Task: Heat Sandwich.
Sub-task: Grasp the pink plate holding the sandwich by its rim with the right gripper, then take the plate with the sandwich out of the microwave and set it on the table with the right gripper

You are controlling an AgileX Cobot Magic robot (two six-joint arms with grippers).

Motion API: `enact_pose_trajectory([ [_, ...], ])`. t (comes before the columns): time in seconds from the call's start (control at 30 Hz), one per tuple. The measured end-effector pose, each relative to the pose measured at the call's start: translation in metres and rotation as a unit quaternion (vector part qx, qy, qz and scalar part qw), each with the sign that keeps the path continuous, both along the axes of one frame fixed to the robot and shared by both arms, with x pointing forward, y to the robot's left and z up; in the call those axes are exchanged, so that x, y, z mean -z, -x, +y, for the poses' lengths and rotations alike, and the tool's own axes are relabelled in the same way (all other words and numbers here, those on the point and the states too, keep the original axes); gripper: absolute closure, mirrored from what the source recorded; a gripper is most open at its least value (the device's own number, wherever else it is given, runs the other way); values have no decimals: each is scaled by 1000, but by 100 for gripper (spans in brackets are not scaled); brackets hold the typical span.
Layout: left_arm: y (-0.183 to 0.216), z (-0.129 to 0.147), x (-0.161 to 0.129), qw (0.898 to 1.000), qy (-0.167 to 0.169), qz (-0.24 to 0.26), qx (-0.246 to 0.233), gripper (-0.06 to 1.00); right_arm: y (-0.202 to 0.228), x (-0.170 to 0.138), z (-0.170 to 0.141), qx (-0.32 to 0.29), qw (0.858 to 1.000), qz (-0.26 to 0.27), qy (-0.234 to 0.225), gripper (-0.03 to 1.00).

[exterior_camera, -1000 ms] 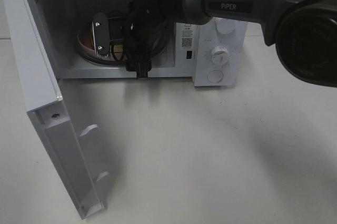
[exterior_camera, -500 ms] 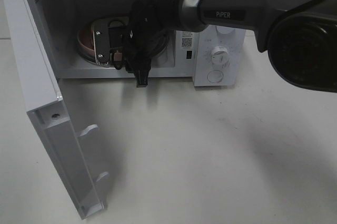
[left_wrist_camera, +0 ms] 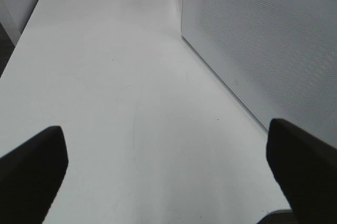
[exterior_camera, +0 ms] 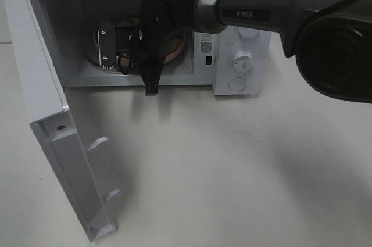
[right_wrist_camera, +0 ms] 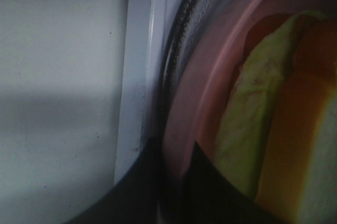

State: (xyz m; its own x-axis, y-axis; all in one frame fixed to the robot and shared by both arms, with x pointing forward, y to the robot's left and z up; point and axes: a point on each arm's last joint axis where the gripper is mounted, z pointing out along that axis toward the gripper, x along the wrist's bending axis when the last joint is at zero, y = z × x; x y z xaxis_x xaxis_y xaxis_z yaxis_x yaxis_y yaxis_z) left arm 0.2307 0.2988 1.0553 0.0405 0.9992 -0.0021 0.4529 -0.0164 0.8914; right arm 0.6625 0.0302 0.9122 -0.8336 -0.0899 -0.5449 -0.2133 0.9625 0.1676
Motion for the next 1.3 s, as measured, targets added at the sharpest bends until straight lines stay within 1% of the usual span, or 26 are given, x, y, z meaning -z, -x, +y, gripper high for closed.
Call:
enact_pose_trajectory([
  [0.23,0,0,0,1000,0,0,0,-2,1,-3,-1,2,1000,5,-1,88],
  [0.47,0,0,0,1000,0,0,0,-2,2,-4,-2,-5,1000,9,9,88],
  [0.77,0,0,0,1000,0,0,0,-2,3,-7,-2,0,1000,16,-1,88],
  [1.03,0,0,0,1000,0,0,0,-2,12,-6,-9,-8,1000,8,-7,88],
  [1.3,0,0,0,1000,0,0,0,-2,27,-9,-20,-23,1000,6,-2,88],
])
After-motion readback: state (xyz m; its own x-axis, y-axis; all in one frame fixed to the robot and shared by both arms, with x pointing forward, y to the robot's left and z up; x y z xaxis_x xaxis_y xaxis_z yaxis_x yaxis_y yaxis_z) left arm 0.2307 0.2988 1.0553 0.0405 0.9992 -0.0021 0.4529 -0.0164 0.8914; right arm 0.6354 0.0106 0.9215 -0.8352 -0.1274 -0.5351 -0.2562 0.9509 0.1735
